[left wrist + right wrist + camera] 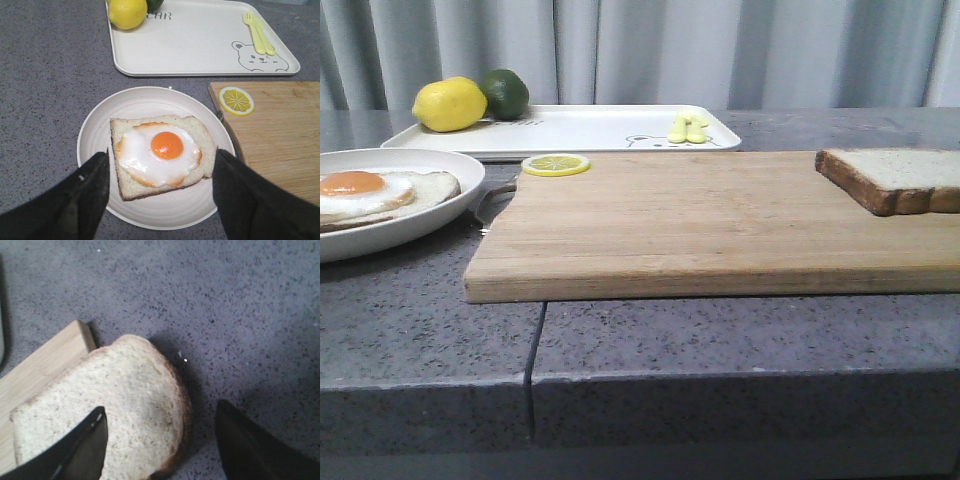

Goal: Place bread and move sandwich to tray
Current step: 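Lower the right gripper and grasp the bread slice's edge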

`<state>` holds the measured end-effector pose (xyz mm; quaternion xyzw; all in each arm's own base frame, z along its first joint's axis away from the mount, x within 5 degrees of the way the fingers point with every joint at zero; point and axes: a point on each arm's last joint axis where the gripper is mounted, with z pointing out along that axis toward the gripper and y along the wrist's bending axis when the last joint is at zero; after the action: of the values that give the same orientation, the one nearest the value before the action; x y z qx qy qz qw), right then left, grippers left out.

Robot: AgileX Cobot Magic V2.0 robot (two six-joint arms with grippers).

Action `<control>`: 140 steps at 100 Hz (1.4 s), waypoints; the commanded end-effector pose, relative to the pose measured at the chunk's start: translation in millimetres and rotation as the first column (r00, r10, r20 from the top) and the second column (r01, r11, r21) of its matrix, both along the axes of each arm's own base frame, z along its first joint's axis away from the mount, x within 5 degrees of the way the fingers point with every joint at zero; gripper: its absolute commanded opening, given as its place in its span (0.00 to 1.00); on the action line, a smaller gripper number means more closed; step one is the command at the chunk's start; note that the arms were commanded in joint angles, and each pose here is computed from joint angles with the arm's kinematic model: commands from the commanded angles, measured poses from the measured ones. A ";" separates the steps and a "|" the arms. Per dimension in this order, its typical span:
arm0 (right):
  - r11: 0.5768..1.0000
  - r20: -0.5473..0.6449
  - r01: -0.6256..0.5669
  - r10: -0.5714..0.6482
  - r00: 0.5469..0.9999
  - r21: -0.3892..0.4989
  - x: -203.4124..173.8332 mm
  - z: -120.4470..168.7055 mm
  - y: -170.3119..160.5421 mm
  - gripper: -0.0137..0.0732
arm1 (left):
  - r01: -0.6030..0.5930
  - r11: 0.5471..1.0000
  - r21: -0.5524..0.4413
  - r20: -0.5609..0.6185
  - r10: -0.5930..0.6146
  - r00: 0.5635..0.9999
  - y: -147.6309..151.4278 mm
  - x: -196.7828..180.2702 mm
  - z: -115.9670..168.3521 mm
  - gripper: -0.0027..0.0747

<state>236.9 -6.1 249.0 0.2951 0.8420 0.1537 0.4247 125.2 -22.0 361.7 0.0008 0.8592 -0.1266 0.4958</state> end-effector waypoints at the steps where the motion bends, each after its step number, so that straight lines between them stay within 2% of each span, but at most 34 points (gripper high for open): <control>1: 0.999 0.109 0.036 -0.036 0.993 0.004 10.0 15.9 -4.2 0.70 | -0.014 0.999 -0.034 0.088 0.017 0.996 0.1 2.0 16.1 0.58; 53: 0.995 0.108 0.080 -0.086 0.990 0.062 16.9 9.6 -5.3 0.70 | -0.014 0.999 -0.034 0.088 0.017 0.996 0.1 2.0 16.1 0.58; 140: 0.994 0.084 0.086 -0.092 0.992 0.070 20.2 3.3 -5.4 0.70 | -0.014 0.999 -0.034 0.088 0.017 0.996 0.1 2.0 16.1 0.58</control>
<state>251.1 -7.2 232.9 0.3391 0.8314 0.1676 0.4070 125.2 -22.0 361.7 0.0008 0.8592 -0.1266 0.4958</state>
